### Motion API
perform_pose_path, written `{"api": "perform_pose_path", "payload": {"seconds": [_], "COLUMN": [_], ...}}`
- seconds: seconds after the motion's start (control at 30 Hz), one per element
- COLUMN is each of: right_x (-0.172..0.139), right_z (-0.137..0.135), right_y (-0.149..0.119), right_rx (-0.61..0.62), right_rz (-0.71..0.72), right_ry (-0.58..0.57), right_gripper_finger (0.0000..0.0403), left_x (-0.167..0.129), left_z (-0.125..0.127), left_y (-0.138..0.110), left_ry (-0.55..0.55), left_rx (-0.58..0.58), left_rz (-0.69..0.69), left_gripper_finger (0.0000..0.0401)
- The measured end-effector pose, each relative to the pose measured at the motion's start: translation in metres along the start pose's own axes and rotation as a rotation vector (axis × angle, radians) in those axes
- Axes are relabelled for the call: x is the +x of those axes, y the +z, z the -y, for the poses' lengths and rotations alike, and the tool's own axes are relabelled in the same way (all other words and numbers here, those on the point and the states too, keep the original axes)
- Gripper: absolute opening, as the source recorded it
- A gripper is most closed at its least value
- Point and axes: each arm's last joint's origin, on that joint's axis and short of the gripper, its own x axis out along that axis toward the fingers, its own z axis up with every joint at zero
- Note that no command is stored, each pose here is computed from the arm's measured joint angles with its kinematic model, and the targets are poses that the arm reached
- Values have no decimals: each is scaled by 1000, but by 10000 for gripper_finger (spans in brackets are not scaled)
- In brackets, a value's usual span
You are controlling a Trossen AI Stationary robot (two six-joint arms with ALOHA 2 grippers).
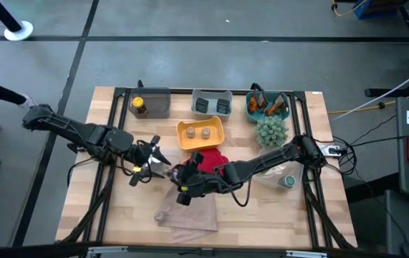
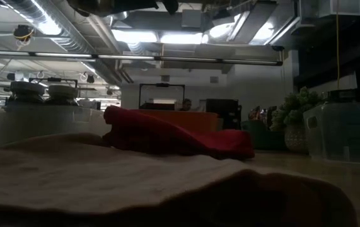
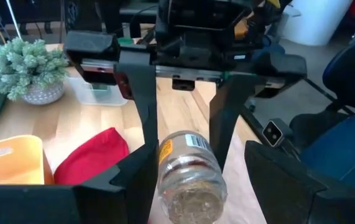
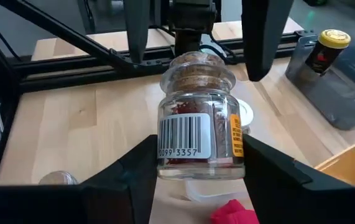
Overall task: Sort spices by type
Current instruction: Put the brown seasoning bottle into the yellow bin
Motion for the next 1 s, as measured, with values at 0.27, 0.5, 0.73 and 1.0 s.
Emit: {"api": "perform_pose_path", "payload": {"seconds": [0.27,0.5,0.73,1.0], "right_x": [0,0,0,-1], "right_z": [-3,-4,-4,-4], "right_y": [6,9,10,12], "right_rx": [11,24,32,46], "right_rz": [47,73,88,112], "right_ry": [54,75,50,53], "right_gripper_finger": [200,201,201,202], "left_x": [0,0,0,0], "left_z": [4,4,5,7], "left_y": [-1,-1,-1,-2], "left_ry": [-17,-20,-22,-33], "left_rx": [6,3,-20,-14], "left_rz": [-5,-4,-10,-18], "left_gripper_finger": [221,221,221,221]}}
